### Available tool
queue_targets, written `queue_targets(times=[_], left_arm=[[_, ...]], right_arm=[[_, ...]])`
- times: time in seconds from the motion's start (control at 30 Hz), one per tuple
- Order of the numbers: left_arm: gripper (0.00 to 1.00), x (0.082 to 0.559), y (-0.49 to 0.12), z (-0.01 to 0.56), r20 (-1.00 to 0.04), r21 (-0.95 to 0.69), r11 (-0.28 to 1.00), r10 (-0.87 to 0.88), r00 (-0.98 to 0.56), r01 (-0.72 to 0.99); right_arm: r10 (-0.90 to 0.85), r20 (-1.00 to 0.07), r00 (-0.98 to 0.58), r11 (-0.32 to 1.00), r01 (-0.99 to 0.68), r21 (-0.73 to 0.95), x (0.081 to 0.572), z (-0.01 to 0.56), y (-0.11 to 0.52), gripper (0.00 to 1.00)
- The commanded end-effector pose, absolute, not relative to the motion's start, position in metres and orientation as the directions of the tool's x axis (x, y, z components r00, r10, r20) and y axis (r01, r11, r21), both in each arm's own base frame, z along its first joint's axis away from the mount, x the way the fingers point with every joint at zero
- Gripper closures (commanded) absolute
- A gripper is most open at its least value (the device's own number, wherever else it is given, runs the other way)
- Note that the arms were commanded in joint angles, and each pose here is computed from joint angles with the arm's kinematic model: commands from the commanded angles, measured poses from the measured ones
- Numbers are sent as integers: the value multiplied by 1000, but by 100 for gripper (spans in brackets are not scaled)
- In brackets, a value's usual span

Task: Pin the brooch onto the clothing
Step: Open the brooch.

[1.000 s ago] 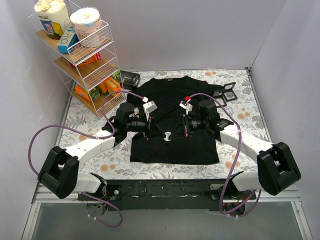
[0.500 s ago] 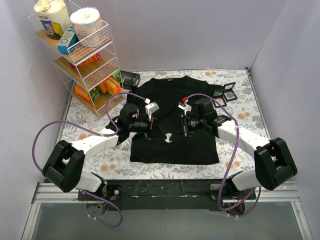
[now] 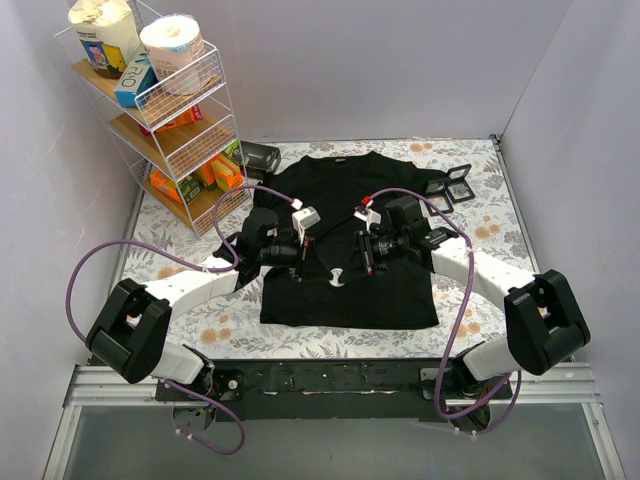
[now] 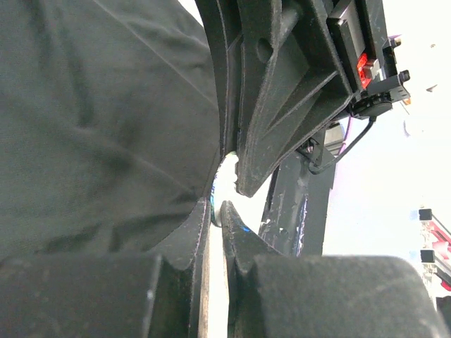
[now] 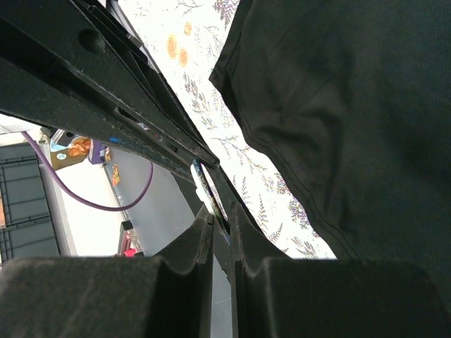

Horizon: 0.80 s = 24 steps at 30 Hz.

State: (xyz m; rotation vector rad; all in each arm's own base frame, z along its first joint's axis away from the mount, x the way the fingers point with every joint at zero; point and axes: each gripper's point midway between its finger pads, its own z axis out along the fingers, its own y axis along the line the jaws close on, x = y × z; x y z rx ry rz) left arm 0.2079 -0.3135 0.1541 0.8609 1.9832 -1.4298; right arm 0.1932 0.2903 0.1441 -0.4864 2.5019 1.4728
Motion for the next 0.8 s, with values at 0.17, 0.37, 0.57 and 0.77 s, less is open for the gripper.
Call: queue_targets(times=[0.17,0.37,0.57,0.77], left_arm=[[100,131,-340,232,-872,-485,-210,193,-450,849],[100,131,-342,230,-864,-498,-203,195,-463,843],[100,146,-346,221,-851,-512,-105,196,-487,853],[100,177,-333,213,-842,-511,47,173,-511,858]], right_arm=[[-94,-452,-887,510,-432,744,239,142,325,99],[-147,-450,-881,529,-455,716,233,134,334,99],[-151,-468,-870,510,-475,717,229,143,332,94],[-131,-505,-853,528,-491,693,229,157,319,91]])
